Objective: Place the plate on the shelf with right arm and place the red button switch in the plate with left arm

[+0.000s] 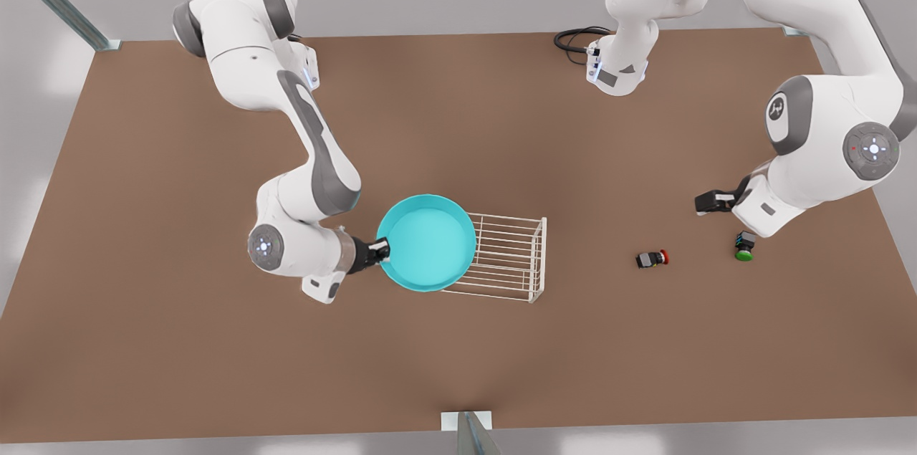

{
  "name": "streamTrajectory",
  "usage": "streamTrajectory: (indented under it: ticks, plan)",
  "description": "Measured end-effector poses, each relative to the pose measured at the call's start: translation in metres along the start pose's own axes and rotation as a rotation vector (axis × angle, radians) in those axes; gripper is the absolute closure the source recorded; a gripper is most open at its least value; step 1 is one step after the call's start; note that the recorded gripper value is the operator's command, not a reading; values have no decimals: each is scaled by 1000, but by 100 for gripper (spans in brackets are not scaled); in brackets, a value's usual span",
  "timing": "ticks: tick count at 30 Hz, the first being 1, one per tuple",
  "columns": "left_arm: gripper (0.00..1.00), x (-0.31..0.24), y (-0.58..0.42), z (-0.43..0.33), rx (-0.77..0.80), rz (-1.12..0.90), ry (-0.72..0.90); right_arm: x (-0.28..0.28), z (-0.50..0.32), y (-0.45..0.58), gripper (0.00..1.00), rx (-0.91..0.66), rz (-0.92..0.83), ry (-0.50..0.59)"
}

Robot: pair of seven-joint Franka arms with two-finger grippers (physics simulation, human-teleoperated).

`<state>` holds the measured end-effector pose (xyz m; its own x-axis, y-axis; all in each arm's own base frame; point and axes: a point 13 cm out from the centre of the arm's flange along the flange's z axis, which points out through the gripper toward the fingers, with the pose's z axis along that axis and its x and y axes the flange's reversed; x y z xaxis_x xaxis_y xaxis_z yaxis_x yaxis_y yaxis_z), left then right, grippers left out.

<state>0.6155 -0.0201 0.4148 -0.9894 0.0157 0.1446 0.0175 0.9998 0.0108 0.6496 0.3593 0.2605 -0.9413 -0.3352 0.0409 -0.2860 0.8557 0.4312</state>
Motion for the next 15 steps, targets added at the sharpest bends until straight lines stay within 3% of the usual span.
streamTrajectory:
  ticks: [13, 15]
  plan:
    - [0, 2, 4, -1, -3, -50, 2, -4, 74, 67, 79, -34, 170, -10]
    - [0, 2, 4, -1, -3, -55, 3, -7, 79, 69, 73, -40, 195, -22]
